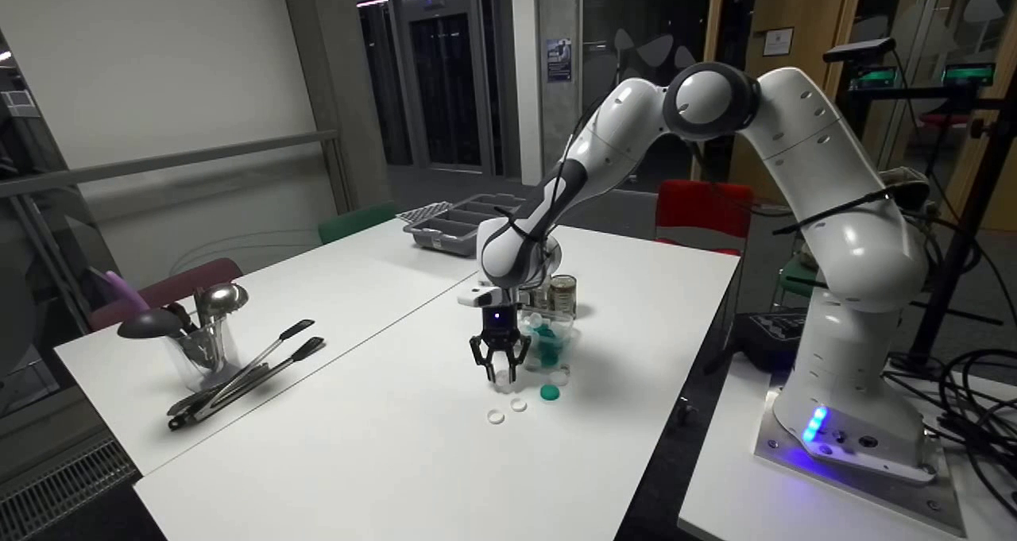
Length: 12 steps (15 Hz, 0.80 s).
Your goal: Put one white cap in the transparent bowl
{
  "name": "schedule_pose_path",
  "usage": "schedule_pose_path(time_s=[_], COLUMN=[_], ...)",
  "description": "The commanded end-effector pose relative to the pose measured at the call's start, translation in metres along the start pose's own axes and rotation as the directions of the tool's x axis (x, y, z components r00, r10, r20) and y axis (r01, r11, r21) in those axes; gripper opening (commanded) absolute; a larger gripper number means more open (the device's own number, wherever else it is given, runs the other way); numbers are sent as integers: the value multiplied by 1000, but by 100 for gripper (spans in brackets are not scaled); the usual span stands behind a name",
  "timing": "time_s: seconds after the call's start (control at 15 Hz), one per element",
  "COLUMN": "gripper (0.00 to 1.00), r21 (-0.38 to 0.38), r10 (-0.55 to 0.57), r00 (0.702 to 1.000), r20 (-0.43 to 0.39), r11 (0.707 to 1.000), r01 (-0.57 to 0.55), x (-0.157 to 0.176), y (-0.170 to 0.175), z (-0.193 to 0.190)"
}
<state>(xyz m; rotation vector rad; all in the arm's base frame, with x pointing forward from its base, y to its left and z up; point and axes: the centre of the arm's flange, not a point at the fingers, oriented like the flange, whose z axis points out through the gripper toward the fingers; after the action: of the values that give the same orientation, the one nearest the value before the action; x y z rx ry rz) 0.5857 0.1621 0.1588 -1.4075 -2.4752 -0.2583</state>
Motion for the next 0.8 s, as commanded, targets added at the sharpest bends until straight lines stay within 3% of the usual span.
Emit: schedule_pose_path(time_s=[0.0,0.2,0.33,0.53,0.73], gripper=[14,14,14,14,14], r21=[-113,-202,-274,-389,-461], r10=[62,123,187,323,464], r00=[998,992,982,945,876], r20=[31,32,5,-58,-132], r11=[992,973,945,864,754], r01=[-58,-114,-179,-320,-469], x=[18,20,20,17,4], y=[-50,-64,-72,-82,-92], z=[-49,-78,-97,-119,-132])
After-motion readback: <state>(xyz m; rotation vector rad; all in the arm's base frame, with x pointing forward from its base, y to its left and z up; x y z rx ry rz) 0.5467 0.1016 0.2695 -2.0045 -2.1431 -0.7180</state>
